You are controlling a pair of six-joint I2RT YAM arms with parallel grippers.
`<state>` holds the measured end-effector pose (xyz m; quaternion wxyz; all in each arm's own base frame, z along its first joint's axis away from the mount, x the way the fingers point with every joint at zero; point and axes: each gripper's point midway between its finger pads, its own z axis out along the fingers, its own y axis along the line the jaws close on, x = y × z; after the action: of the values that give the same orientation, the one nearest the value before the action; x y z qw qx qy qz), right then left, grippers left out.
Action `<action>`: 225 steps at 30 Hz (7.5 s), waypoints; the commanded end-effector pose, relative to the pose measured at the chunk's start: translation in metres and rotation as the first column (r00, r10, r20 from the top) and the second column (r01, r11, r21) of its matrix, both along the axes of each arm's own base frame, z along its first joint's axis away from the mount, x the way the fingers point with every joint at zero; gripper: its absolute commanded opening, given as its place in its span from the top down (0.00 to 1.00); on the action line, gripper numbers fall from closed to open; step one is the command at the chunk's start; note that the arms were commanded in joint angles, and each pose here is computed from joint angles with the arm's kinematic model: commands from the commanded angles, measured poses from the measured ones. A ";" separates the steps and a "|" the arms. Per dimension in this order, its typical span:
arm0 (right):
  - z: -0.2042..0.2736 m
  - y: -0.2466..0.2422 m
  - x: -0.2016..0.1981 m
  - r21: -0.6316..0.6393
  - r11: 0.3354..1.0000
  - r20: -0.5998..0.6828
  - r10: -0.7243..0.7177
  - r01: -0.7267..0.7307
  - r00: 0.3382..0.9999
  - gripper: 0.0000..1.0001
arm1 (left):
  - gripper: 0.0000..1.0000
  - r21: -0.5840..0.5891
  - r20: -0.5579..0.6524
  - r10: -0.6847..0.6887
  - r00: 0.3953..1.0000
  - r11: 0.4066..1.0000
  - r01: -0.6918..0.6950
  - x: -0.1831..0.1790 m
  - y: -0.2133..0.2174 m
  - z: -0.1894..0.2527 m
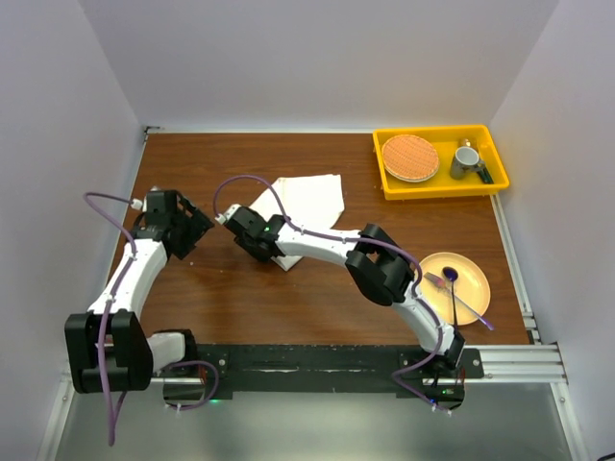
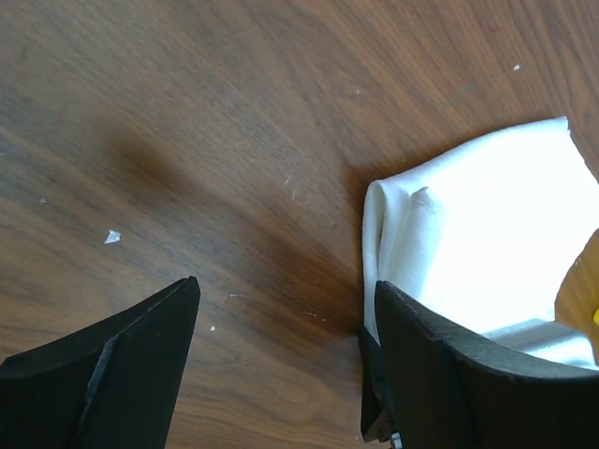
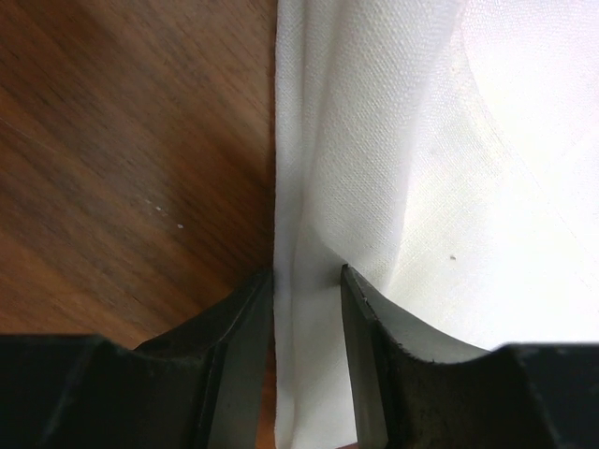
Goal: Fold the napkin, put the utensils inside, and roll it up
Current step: Roll the napkin with the utensil
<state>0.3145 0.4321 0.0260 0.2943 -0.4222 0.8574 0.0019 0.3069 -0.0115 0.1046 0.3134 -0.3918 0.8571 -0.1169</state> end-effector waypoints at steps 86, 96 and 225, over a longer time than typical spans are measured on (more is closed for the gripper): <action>0.081 0.005 -0.005 0.289 0.956 -0.045 0.071 -0.055 0.996 0.41 | 1.00 -0.276 0.026 -0.285 0.958 0.919 0.281 0.047 -0.110 -0.048; 0.061 0.020 -0.001 0.214 0.969 0.039 0.118 -0.123 0.992 0.33 | 1.00 -0.305 -0.009 -0.277 0.961 0.916 0.262 0.043 -0.112 -0.055; 0.034 -0.087 0.026 0.089 0.985 -0.064 -0.143 0.148 0.988 0.30 | 1.00 -0.301 -0.015 -0.362 0.932 0.891 0.341 0.070 -0.162 -0.153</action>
<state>0.3155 0.3599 0.0478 0.2386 -0.3813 0.8895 0.0803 0.4154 -0.1997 0.0173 0.2669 -0.2543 0.8489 -0.3788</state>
